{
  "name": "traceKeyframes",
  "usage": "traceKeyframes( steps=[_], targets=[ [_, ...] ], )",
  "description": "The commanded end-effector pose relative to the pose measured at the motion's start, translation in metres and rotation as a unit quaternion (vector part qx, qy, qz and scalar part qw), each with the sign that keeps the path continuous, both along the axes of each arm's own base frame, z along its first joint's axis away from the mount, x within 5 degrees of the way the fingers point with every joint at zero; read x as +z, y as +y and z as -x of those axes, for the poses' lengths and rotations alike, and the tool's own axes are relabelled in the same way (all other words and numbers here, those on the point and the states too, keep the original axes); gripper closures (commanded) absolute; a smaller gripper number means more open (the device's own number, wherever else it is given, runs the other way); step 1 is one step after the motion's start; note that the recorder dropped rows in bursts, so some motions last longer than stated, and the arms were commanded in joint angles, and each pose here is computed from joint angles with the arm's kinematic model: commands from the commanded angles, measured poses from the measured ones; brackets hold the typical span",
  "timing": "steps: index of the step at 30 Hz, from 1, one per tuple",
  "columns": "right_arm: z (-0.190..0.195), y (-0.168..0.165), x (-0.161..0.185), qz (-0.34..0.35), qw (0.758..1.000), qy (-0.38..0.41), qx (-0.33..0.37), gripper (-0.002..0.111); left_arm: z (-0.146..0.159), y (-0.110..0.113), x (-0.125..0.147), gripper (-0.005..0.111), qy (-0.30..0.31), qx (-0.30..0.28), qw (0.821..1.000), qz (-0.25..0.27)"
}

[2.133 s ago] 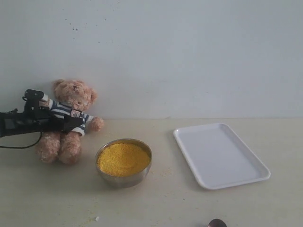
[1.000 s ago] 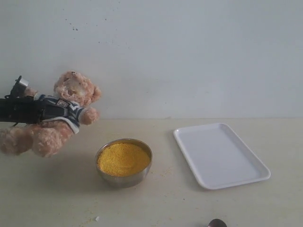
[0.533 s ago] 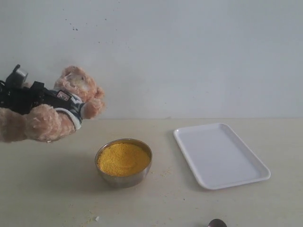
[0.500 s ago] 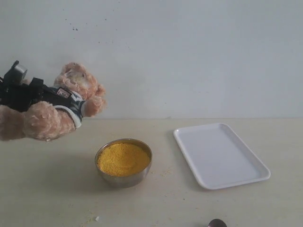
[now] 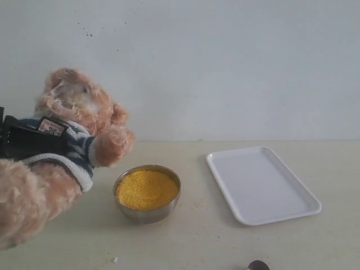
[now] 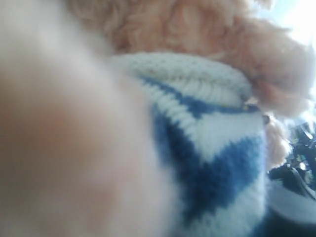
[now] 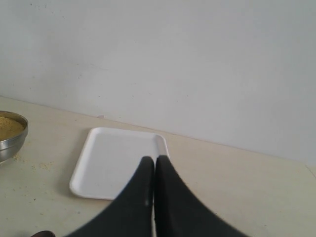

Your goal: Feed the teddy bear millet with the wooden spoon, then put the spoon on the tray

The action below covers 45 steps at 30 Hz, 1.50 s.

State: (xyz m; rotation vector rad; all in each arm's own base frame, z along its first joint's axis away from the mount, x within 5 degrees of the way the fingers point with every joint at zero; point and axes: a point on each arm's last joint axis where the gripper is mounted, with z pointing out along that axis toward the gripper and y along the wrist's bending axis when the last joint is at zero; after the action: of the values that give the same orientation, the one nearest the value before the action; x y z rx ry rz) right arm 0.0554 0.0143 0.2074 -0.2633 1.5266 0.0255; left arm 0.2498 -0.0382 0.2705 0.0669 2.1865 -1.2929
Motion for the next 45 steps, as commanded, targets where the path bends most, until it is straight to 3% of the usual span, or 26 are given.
traceKeyframes(
  steps=[1, 8, 15, 17, 18, 21, 23, 27, 30, 36, 38, 39, 43, 44, 45],
  targets=[
    [0.000, 0.000, 0.001, -0.002, 1.000, -0.003, -0.001, 0.108, 0.041, -0.010, 0.000, 0.103, -0.038, 0.026, 0.997, 0.064],
    [0.000, 0.000, 0.001, -0.002, 1.000, -0.003, -0.001, 0.108, 0.074, -0.009, -0.033, 0.103, -0.027, 0.081, 0.996, 0.016],
    [0.000, -0.002, 0.002, -0.005, 1.000, -0.008, -0.010, 0.108, 0.069, 0.000, -0.041, 0.103, -0.085, 0.115, 0.988, -0.058],
    [0.000, -0.001, 0.002, -0.061, 0.998, 0.000, -0.006, 0.108, 0.063, 0.006, -0.042, 0.103, -0.107, 0.141, 0.980, -0.086],
    [0.000, -0.001, 0.002, -0.124, 0.992, 0.009, -0.001, 0.108, 0.060, 0.008, -0.044, 0.103, -0.111, 0.152, 0.977, -0.098],
    [0.001, 0.001, 0.004, -0.346, 0.937, 0.045, 0.021, 0.108, 0.049, 0.012, -0.058, 0.103, -0.098, 0.141, 0.977, -0.125],
    [0.001, 0.002, 0.004, -0.402, 0.913, 0.058, 0.027, 0.108, 0.042, 0.009, -0.068, 0.103, -0.089, 0.108, 0.984, -0.115],
    [0.001, 0.001, 0.004, -0.409, 0.910, 0.057, 0.023, 0.108, 0.028, -0.002, -0.085, 0.103, -0.073, 0.026, 0.996, -0.032],
    [0.001, 0.000, 0.004, -0.410, 0.910, 0.055, 0.020, 0.108, 0.019, -0.005, -0.097, 0.103, -0.045, 0.000, 0.999, 0.020],
    [-0.001, -0.011, 0.006, -0.418, 0.908, 0.023, -0.031, 0.108, 0.014, -0.004, -0.120, 0.103, -0.008, -0.005, 1.000, 0.023],
    [-0.001, -0.021, 0.007, -0.462, 0.884, -0.001, -0.074, 0.108, 0.013, -0.004, -0.122, 0.103, -0.004, -0.006, 1.000, 0.025],
    [-0.001, -0.025, 0.007, -0.516, 0.853, -0.009, -0.085, 0.108, 0.013, -0.004, -0.122, 0.103, -0.004, -0.006, 1.000, 0.025],
    [0.003, -0.041, 0.012, -0.742, 0.660, -0.076, -0.088, 0.108, 0.010, -0.004, -0.120, 0.103, -0.002, -0.003, 1.000, 0.030],
    [0.004, -0.041, 0.015, -0.746, 0.656, -0.088, -0.072, 0.108, 0.009, -0.004, -0.119, 0.103, 0.004, 0.000, 0.999, 0.036],
    [0.005, -0.039, 0.026, -0.726, 0.679, -0.105, -0.044, 0.108, 0.006, -0.004, -0.117, 0.103, 0.012, 0.004, 0.999, 0.045]
  ],
)
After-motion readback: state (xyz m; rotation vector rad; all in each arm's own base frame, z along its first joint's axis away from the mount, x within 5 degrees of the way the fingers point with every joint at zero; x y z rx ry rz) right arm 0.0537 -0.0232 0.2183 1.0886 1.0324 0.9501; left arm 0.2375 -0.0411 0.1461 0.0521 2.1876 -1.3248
